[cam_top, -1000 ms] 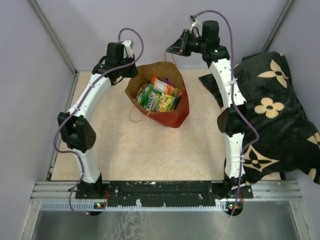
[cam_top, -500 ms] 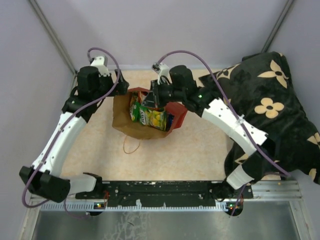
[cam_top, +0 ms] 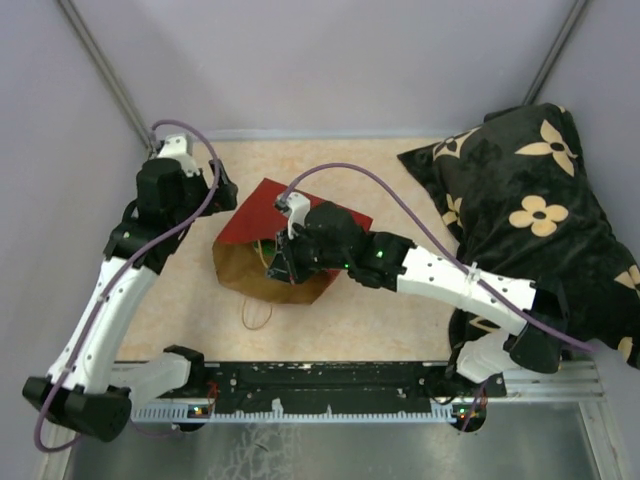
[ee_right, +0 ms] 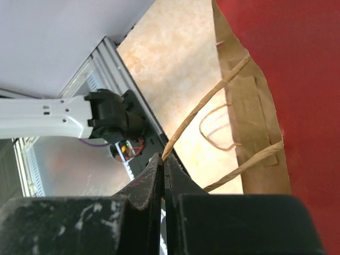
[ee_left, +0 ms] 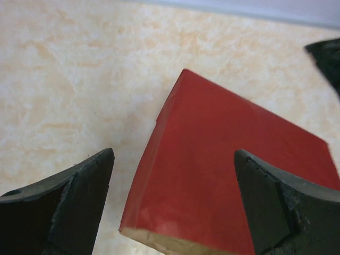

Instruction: Take the snacks out of the paper bag

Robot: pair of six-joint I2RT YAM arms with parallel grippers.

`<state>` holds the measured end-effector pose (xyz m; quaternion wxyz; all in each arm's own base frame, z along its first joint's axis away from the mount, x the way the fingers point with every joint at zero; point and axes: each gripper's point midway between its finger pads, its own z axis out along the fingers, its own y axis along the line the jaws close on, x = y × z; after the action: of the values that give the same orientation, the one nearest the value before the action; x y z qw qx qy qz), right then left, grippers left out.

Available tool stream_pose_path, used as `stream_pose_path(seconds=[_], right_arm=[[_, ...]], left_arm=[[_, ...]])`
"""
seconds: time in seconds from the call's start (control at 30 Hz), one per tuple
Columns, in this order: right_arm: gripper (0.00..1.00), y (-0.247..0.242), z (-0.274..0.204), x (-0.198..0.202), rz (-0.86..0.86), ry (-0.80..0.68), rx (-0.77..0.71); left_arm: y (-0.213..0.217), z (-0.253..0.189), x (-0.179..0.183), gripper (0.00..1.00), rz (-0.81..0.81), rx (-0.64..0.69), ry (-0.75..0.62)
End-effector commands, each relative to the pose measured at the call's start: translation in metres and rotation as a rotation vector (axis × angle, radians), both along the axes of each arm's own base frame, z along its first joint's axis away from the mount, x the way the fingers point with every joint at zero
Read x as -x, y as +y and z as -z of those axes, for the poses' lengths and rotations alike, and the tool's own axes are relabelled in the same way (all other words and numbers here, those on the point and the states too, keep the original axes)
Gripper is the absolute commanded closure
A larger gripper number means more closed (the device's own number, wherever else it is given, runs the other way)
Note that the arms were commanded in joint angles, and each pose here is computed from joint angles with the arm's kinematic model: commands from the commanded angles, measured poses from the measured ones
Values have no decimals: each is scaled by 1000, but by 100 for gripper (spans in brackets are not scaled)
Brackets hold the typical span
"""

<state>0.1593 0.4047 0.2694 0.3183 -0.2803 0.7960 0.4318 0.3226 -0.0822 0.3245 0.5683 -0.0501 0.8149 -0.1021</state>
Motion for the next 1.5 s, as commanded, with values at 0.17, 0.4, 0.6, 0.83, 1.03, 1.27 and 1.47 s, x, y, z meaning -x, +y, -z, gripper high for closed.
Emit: stream_pose_path(seconds=[0.17, 0.4, 0.6, 0.83, 1.03, 1.27, 1.47], right_arm=[[64, 16, -14, 27, 6, -37, -44], [1, -9, -64, 27, 55, -128, -159], [1, -80, -143, 11, 211, -171, -514], [1, -174, -71, -77, 657, 68, -446], [1, -176, 23, -113, 790, 275, -357], [9, -184, 92, -128, 927, 369, -276], [22, -184, 112, -140, 954, 366, -303]], left_arm=[[-3, 77, -33, 0, 19, -71, 311], [-11, 109, -39, 0, 90, -118, 425], [-28, 127, -48, 0, 189, -98, 461], [-41, 167, -42, 1, 283, -89, 605], [-33, 187, -35, 3, 272, -123, 659], [-31, 179, -39, 3, 278, -104, 616], [-47, 170, -45, 3, 352, -55, 583]])
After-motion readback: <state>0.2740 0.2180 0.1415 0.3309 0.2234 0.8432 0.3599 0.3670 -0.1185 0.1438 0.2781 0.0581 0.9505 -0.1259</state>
